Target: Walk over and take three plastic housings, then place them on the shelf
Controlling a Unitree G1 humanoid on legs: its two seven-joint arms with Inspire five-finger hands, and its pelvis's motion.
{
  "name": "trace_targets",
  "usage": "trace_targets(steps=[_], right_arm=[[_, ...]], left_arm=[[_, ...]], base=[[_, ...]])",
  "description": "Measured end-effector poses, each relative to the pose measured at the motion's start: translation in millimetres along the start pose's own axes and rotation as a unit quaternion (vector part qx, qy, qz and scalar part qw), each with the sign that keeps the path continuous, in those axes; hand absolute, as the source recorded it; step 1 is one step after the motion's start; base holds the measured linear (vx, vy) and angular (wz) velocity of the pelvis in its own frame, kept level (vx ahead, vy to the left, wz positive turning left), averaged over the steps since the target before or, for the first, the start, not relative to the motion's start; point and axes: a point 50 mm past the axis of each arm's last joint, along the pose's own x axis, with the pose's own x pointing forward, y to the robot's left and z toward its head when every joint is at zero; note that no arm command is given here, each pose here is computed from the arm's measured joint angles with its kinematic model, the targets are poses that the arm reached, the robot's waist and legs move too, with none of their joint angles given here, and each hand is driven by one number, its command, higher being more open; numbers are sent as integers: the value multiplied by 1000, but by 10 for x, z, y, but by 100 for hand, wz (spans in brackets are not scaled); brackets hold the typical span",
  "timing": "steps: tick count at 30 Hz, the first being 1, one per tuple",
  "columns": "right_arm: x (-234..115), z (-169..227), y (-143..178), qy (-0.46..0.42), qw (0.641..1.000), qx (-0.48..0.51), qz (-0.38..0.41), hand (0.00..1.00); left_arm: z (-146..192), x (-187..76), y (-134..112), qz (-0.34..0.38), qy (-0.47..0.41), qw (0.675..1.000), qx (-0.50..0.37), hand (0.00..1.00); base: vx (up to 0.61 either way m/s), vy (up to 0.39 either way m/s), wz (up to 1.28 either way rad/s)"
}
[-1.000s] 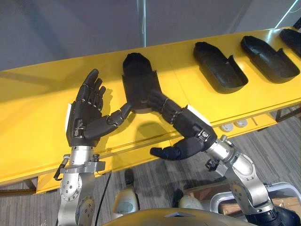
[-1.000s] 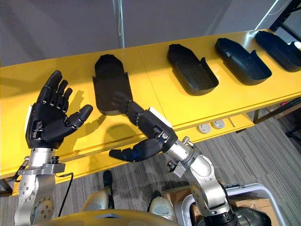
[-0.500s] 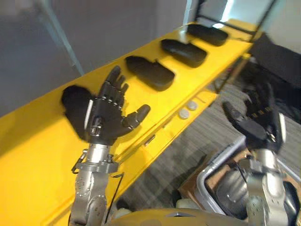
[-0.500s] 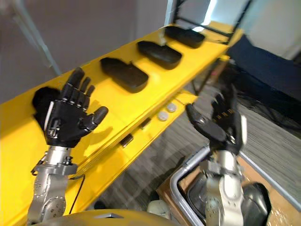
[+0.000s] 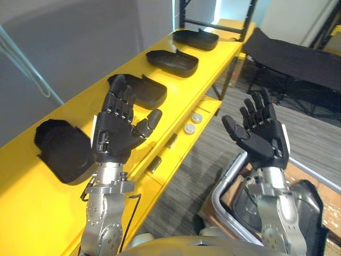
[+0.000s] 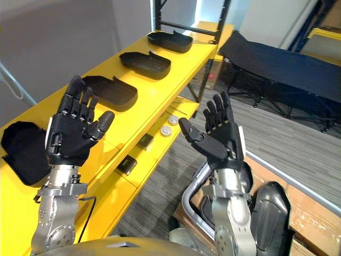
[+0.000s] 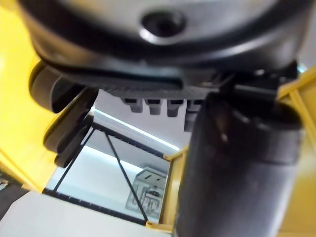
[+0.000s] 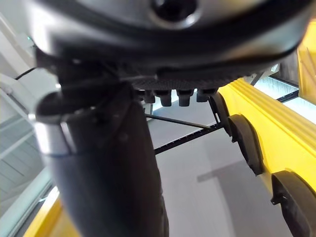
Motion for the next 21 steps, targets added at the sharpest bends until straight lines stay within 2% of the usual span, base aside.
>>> trace_targets(steps=[5,11,13,17,19,21], right_arm=[[-56,-92,-52,20,998,35,-46,100],[-369,-188,-217,45,988,79,-127,100],[-389,-196,-196,46,989,91,-109,100],[-214,-144,14,16,991,135,1,100],[-139,-119,43,0,987,160,12,100],[-43,-187,27,-5,987,159,11,100]], left_arm=[[51,95,-70,-25,-30,999,-12,100],[56,161,-236,-79,-50,995,-44,100],[53,143,-232,-69,-53,996,-32,100],[117,155,-87,-29,-72,997,2,100],[166,150,-3,-17,-83,996,8,100],[241,92,188,17,-93,996,0,100]], base=[[-15,95,10],[-124,143,-39],[-217,105,-69],[-140,2,-66],[-109,-216,-37],[-109,-353,-70]])
